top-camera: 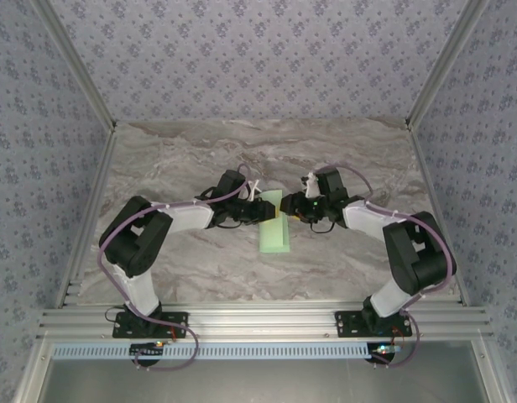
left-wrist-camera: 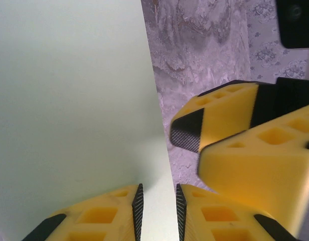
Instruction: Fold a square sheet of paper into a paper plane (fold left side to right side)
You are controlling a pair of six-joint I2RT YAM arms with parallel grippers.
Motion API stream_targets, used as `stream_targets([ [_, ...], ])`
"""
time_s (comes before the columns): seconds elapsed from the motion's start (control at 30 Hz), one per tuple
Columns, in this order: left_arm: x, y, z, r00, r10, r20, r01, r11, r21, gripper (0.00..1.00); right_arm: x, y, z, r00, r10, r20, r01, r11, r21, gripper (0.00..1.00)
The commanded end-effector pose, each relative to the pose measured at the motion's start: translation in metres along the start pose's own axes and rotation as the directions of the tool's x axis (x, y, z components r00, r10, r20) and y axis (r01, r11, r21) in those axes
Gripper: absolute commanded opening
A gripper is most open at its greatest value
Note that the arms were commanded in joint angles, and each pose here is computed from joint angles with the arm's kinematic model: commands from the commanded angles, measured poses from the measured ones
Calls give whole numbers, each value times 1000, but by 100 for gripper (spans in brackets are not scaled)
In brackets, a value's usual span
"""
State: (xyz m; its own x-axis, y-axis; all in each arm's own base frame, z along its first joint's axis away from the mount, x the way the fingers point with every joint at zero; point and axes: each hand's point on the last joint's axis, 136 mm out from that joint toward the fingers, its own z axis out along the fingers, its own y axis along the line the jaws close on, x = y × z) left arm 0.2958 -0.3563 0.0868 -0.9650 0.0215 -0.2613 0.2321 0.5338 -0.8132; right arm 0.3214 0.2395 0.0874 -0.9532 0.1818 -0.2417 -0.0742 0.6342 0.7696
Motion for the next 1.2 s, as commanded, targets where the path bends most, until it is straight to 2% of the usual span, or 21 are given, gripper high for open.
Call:
stream_targets([
  [0.0,-5,-8,1,1000,26,6,-26,1000,10,25,5,1,9,999,34,-34,-35,999,-28,42],
  [0.1,-6,-10,-2,999,32,12,-32,999,8,25,7,-4,12,998,47,-43,-48,999,-19,35],
  [0.23,-5,-9,-6,999,42,16,-42,999,-14,26,8,-10,13,998,44,-48,-43,999,11,14],
  [0.33,-6,-8,-17,997,66,32,-64,996,-62,33,9,-20,12,998,38,-47,-34,997,68,5],
  [0.5,-4,9,-36,996,81,47,-71,977,-199,47,8,-39,11,998,27,-55,-16,981,191,4],
  [0.67,4,30,-33,998,52,18,-45,961,-273,56,9,-51,14,997,-5,-73,24,967,255,4],
  [0.97,7,43,-8,1000,1,-20,-7,953,-302,58,9,-54,23,995,-15,-96,41,961,274,5],
  [1.17,12,57,3,999,-26,-47,7,934,-356,52,4,-49,18,997,-38,-71,55,963,262,12],
])
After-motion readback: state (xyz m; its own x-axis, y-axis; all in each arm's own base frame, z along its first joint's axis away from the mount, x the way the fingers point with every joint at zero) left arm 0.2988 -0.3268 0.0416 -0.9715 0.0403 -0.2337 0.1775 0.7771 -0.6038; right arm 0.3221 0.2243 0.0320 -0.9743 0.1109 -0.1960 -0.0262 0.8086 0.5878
